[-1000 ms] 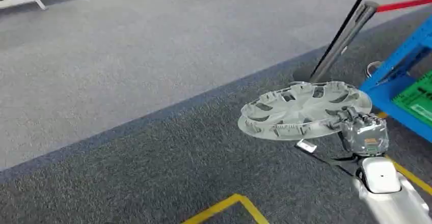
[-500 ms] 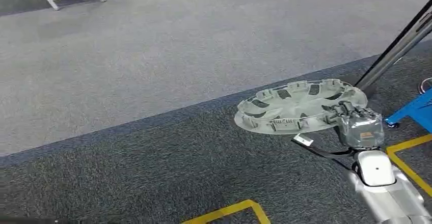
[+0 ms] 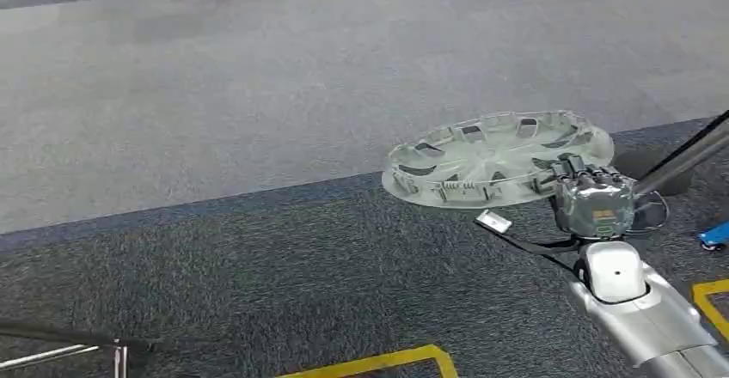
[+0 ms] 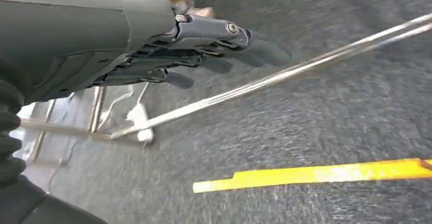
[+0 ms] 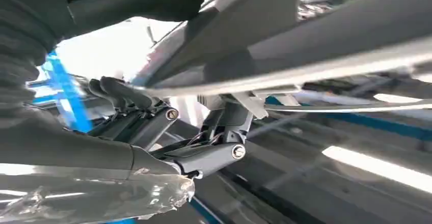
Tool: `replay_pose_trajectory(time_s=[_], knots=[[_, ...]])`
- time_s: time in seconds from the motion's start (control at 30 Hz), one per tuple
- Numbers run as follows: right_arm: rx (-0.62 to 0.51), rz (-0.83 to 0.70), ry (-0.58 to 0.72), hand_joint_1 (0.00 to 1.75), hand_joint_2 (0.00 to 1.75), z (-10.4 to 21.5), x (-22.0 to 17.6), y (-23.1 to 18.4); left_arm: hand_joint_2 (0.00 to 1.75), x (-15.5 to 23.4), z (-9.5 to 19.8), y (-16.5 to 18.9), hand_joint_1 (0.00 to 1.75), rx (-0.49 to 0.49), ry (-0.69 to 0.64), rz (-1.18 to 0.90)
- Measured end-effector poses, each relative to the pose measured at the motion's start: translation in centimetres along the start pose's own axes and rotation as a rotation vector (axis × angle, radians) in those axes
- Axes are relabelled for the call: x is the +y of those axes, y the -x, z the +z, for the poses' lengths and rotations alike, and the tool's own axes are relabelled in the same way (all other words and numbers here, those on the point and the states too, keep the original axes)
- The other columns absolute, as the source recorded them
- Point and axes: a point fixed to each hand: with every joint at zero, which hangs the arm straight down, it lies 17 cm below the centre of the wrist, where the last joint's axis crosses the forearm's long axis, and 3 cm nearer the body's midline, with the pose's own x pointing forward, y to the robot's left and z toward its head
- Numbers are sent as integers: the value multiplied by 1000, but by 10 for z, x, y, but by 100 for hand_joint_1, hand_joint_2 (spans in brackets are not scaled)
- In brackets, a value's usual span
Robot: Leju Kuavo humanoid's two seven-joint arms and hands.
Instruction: Take the parts from the cabinet and place them on the table.
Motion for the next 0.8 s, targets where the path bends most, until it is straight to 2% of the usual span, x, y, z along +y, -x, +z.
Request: replay_pose_trajectory(time_s=[0.5,0.8], knots=[[-39,6,97,175,175,-19,-34,-5,175,1,0,4,0,10,-4,6],[-64,4,112,175,175,-19,-40,-10,175,-1,1,2,0,7,-2,8]])
